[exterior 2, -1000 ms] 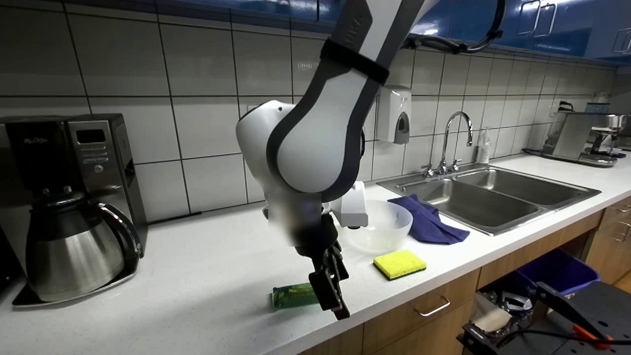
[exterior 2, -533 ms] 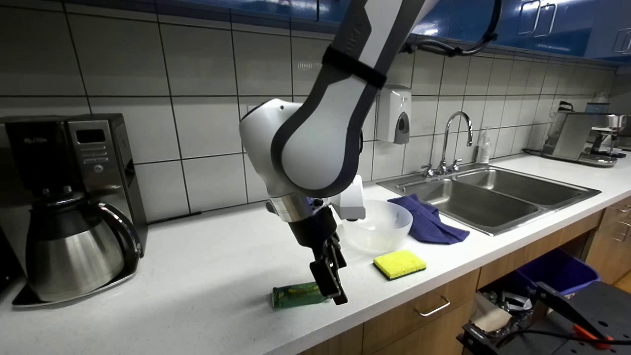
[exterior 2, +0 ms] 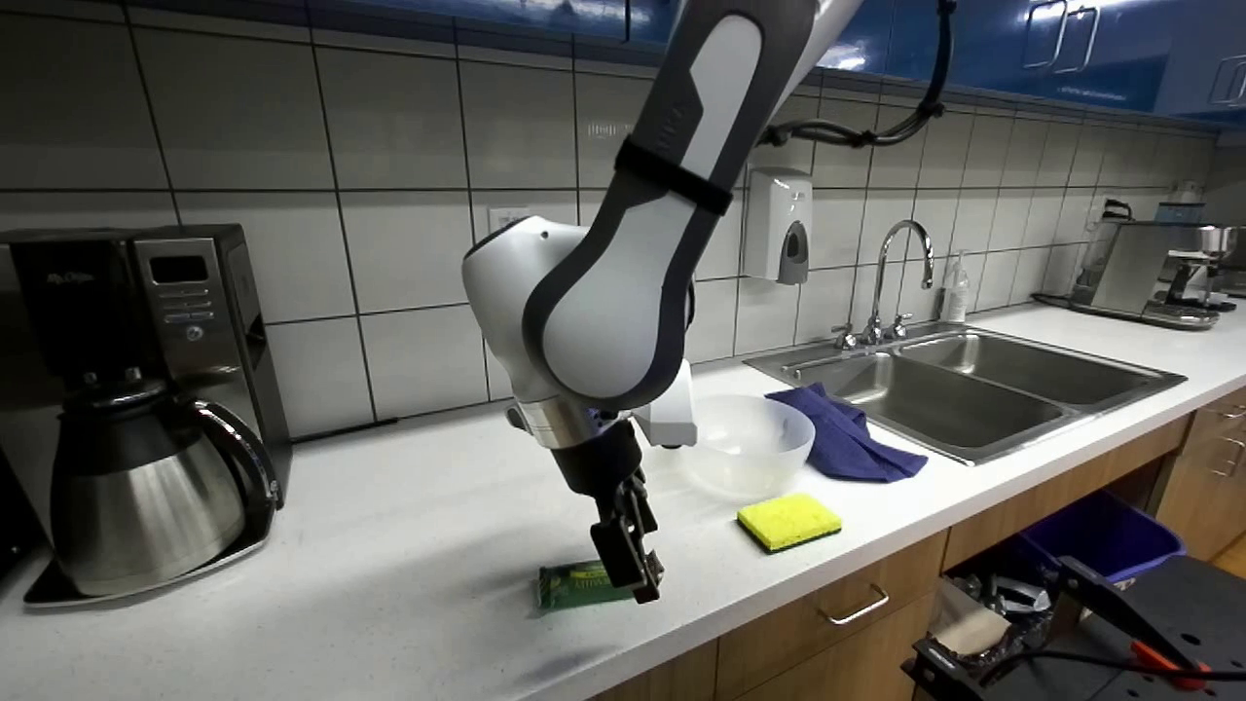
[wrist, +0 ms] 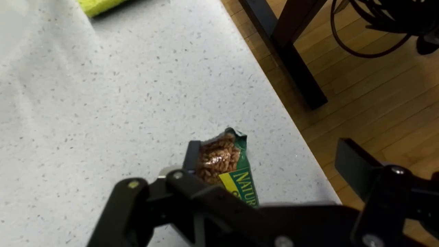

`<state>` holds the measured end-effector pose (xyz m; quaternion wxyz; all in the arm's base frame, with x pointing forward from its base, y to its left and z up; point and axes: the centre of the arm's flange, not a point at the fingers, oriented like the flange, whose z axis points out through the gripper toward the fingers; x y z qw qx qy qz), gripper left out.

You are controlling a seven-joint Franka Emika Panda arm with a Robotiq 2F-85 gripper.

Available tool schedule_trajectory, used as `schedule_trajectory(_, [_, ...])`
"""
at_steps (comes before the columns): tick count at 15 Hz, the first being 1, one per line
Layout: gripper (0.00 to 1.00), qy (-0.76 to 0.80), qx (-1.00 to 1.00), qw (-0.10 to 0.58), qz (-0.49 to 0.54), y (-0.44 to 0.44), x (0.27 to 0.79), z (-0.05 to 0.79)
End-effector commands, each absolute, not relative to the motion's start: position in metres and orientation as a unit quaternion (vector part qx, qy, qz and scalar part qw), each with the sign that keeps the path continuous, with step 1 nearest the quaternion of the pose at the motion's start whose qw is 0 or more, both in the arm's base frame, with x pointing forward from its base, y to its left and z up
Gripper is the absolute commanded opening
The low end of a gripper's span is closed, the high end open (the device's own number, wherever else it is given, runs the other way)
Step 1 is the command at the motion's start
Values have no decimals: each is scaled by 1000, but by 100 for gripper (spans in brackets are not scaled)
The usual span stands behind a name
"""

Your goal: Put the green packet inside the plastic bowl

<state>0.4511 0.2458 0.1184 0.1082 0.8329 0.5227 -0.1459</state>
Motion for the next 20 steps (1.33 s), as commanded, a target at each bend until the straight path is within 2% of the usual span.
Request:
schedule_trajectory(1, [100,544,821,109,-135,256,469,106])
schedule_trajectory(16, [100,556,814,103,-133,271,491,82])
schedule_trajectory(17, [75,555,815,103,-132,271,491,83])
schedule_trajectory(18, [74,555,815,103,-131,271,492,83])
schedule_trajectory(20, [58,554,816,103,-130,271,493,83])
